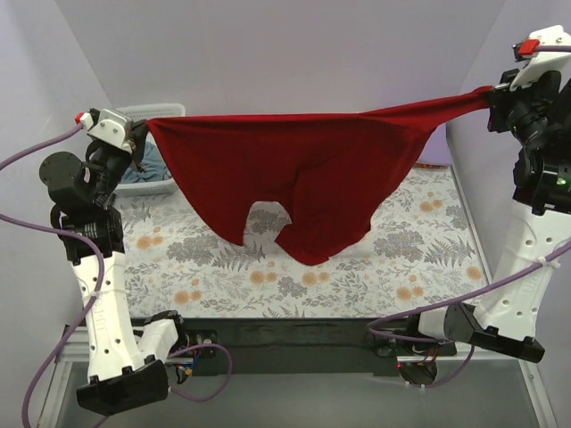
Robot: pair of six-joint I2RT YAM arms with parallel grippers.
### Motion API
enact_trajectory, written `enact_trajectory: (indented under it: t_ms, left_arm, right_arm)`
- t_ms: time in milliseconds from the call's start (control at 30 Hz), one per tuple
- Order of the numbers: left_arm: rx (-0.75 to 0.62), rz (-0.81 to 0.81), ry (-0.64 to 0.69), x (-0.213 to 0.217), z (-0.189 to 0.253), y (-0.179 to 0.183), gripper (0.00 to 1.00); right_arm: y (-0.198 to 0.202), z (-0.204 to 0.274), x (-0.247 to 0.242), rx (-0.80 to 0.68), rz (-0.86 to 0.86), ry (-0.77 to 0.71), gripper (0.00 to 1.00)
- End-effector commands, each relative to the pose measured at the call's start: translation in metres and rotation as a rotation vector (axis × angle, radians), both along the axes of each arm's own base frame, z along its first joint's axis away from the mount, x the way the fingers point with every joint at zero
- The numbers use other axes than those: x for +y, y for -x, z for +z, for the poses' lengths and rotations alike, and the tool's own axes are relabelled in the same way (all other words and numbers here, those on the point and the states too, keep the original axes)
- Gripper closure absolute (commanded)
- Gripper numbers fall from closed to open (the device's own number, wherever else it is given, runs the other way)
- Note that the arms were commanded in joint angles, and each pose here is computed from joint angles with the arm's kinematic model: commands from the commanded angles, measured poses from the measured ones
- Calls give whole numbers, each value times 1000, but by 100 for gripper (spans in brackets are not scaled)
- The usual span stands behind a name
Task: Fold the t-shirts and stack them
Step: Flatten the tshirt out
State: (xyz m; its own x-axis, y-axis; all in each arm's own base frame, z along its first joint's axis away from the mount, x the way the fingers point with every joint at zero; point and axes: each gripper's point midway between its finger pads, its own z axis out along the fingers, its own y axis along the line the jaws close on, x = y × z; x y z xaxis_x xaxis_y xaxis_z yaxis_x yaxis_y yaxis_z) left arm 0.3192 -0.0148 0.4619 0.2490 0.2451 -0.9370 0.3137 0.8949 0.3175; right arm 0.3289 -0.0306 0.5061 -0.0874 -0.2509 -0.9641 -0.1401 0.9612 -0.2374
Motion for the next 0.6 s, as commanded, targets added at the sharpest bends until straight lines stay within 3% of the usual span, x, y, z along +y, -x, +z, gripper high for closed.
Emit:
enact_trajectory:
  t_ms: [0,200,300,400,567]
  left_arm:
    - [-192,92,37,13,63,16,100]
    - [-339,57,24,-2,107,55,100]
    - [-386,60,2,-4,123,64,100]
    - [-396,84,-19,1,126,58,100]
    - [-355,103,-32,11,110,32,100]
  right_arm:
    - [28,72,-20,-232,-149,18,99]
    - [87,128,-21,-498,-238,50,99]
    - [97,142,-22,-554,-255,67,99]
    - [91,141,-23,-555,-254,76,99]
    - [48,109,-17,-450,-162,49,99]
